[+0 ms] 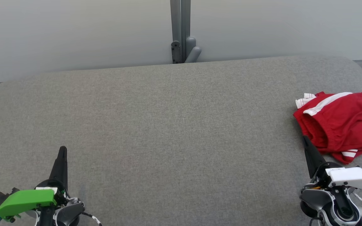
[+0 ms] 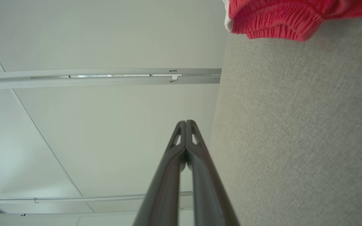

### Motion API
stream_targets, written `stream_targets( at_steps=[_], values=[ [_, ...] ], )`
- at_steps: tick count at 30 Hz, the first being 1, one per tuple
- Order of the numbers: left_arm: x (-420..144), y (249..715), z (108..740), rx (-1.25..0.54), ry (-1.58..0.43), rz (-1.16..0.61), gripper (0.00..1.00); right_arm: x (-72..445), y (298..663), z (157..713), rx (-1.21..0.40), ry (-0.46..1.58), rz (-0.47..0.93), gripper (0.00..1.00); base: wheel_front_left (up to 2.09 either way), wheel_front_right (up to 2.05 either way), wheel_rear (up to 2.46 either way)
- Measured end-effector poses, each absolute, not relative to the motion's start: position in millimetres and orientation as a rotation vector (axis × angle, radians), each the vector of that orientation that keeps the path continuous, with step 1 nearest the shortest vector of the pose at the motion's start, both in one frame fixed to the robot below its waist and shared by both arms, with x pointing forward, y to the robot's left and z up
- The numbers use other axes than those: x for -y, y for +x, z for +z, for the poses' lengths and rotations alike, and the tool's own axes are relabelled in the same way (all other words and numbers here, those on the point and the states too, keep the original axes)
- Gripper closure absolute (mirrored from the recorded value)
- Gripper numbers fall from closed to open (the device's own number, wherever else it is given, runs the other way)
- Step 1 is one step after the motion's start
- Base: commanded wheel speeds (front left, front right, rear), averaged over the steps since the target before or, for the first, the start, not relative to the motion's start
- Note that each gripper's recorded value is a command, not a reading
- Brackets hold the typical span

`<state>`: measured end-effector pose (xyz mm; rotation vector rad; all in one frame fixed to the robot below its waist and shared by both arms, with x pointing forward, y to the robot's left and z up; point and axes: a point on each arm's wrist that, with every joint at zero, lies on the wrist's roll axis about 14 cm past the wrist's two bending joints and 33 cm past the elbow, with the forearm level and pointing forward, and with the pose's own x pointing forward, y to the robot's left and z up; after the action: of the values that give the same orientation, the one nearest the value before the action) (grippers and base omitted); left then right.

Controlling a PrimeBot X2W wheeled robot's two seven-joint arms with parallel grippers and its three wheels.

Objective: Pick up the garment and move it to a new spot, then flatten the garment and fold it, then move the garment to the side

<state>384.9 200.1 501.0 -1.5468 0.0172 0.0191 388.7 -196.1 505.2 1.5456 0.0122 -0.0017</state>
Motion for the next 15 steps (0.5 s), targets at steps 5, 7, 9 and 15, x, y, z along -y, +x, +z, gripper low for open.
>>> stream_targets(
  at_steps=[5,7,9,15],
  values=[
    [-201.3,385.2,503.3,-0.007,-1.578,0.013,1.00,197.4,389.0,507.1,-0.003,1.573,0.002,1.00,0.00,0.00,0.00],
    [-201.3,385.2,503.4,-0.006,-1.578,0.013,1.00,197.4,389.0,507.1,-0.003,1.573,0.002,1.00,0.00,0.00,0.00],
    [-201.3,385.2,503.4,-0.007,-1.578,0.012,1.00,197.3,389.0,507.1,-0.004,1.573,0.002,1.00,0.00,0.00,0.00],
    [-201.3,385.3,503.5,-0.006,-1.578,0.012,1.00,197.3,389.0,507.1,-0.004,1.573,0.002,1.00,0.00,0.00,0.00]
  ],
)
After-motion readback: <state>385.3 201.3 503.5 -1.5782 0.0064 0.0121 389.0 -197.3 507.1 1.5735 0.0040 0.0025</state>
